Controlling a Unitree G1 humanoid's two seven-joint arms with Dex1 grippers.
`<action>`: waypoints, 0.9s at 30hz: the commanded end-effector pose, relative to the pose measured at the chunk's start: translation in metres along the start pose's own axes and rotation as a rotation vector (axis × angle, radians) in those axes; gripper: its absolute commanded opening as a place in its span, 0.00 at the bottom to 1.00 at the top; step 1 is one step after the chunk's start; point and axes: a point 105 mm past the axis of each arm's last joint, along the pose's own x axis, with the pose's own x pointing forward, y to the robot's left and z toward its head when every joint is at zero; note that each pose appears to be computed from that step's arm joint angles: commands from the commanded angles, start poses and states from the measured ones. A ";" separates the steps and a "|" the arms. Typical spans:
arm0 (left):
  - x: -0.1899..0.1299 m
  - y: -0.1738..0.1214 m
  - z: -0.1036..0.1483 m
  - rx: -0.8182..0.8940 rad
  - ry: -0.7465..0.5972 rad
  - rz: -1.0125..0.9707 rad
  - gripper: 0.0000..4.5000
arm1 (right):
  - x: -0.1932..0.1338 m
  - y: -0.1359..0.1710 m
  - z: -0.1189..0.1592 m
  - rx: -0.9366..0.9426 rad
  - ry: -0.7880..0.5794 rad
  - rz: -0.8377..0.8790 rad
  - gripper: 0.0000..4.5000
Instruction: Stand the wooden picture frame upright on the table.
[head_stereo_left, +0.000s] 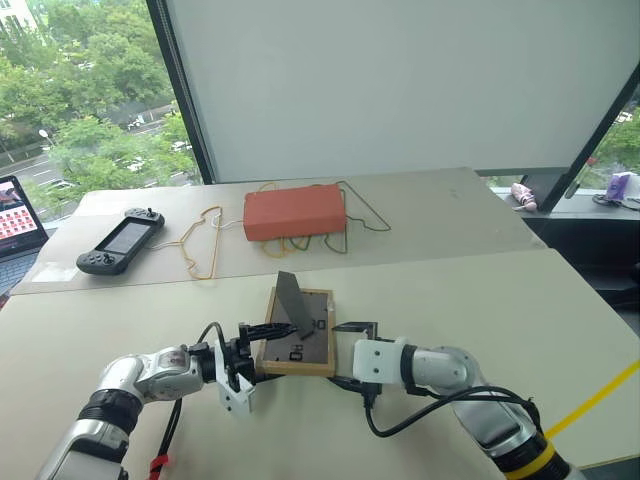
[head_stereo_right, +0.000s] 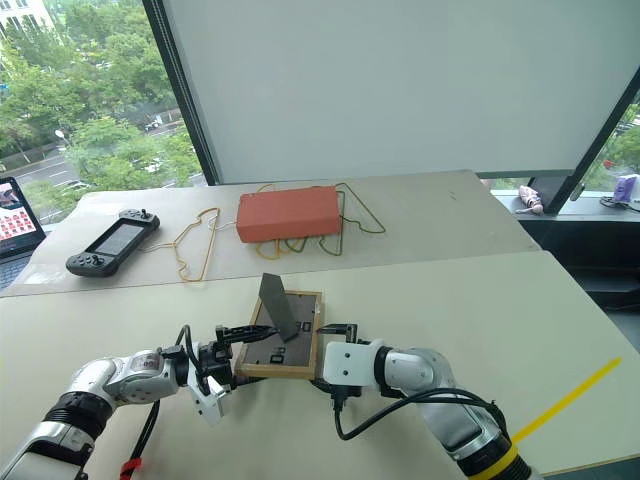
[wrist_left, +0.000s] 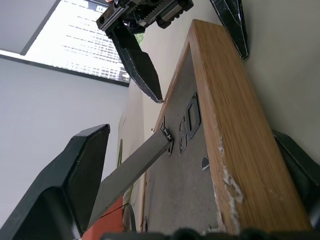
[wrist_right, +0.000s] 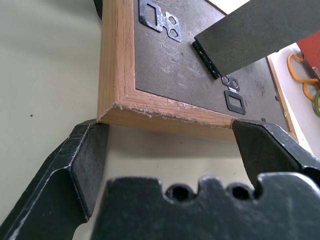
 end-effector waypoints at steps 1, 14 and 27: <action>-0.009 -0.004 -0.006 -0.016 0.043 -0.025 0.66 | -0.019 -0.004 -0.023 0.013 0.088 -0.026 1.00; -0.004 0.026 -0.012 -0.005 0.083 0.101 0.26 | -0.024 -0.029 -0.002 -0.386 0.053 -0.156 1.00; 0.012 0.039 0.006 -0.034 0.009 0.141 0.26 | 0.020 -0.017 0.027 -0.668 -0.099 -0.164 1.00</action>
